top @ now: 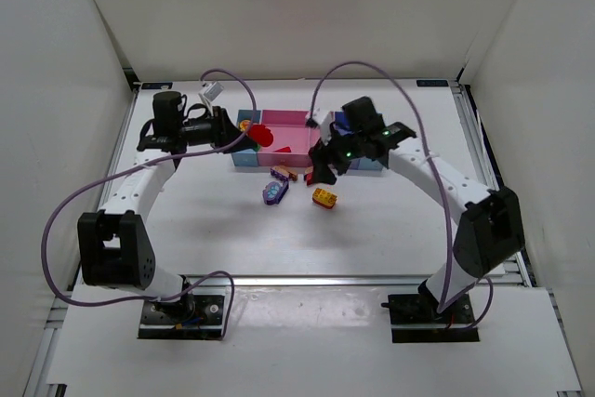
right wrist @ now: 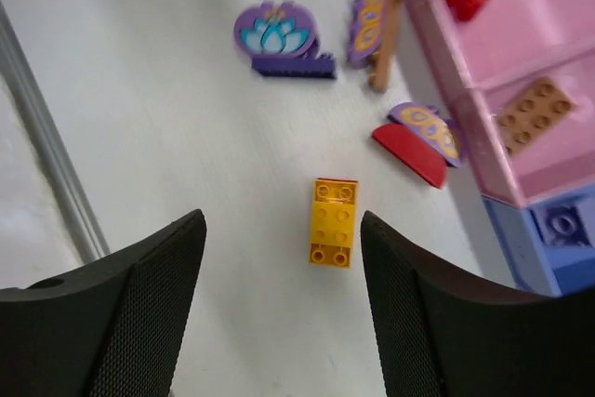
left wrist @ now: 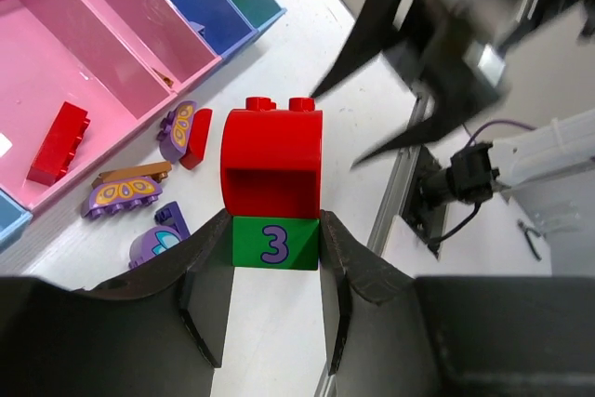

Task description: Sort the legos into containers by color

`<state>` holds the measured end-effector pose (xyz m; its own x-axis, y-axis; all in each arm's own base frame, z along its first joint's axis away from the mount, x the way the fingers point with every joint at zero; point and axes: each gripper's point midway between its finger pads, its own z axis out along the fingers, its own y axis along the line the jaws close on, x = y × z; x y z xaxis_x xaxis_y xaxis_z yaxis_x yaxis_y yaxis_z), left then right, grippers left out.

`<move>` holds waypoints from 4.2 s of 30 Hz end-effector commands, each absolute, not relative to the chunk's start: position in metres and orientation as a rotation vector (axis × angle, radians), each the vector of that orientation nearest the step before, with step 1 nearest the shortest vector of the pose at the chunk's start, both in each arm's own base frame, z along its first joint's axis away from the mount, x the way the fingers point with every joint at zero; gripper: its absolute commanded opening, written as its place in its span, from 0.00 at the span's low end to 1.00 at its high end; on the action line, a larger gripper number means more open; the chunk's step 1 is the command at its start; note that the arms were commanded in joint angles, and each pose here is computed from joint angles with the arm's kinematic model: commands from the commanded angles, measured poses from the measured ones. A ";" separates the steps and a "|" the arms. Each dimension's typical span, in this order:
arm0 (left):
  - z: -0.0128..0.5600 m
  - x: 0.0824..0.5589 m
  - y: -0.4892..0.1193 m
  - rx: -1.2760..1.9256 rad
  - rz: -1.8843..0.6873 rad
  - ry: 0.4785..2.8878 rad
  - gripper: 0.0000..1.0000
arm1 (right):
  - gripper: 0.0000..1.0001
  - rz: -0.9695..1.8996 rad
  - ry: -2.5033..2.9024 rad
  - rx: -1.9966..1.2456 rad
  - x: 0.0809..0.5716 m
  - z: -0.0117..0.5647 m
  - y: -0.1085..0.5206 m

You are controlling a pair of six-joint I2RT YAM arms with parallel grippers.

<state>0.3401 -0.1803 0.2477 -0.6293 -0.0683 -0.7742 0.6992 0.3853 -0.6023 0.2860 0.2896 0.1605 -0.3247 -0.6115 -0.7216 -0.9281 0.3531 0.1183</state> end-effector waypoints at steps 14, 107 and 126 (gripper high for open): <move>0.271 0.296 -0.217 0.933 -1.694 1.678 0.10 | 0.75 1.593 1.783 -0.907 0.331 0.328 0.298; 0.293 0.377 -0.154 0.424 -0.826 1.868 0.10 | 0.49 0.896 2.236 -0.683 0.473 0.136 0.370; 0.266 0.458 -0.278 0.531 -1.104 1.825 0.10 | 0.87 0.423 2.017 -0.427 0.430 0.304 0.179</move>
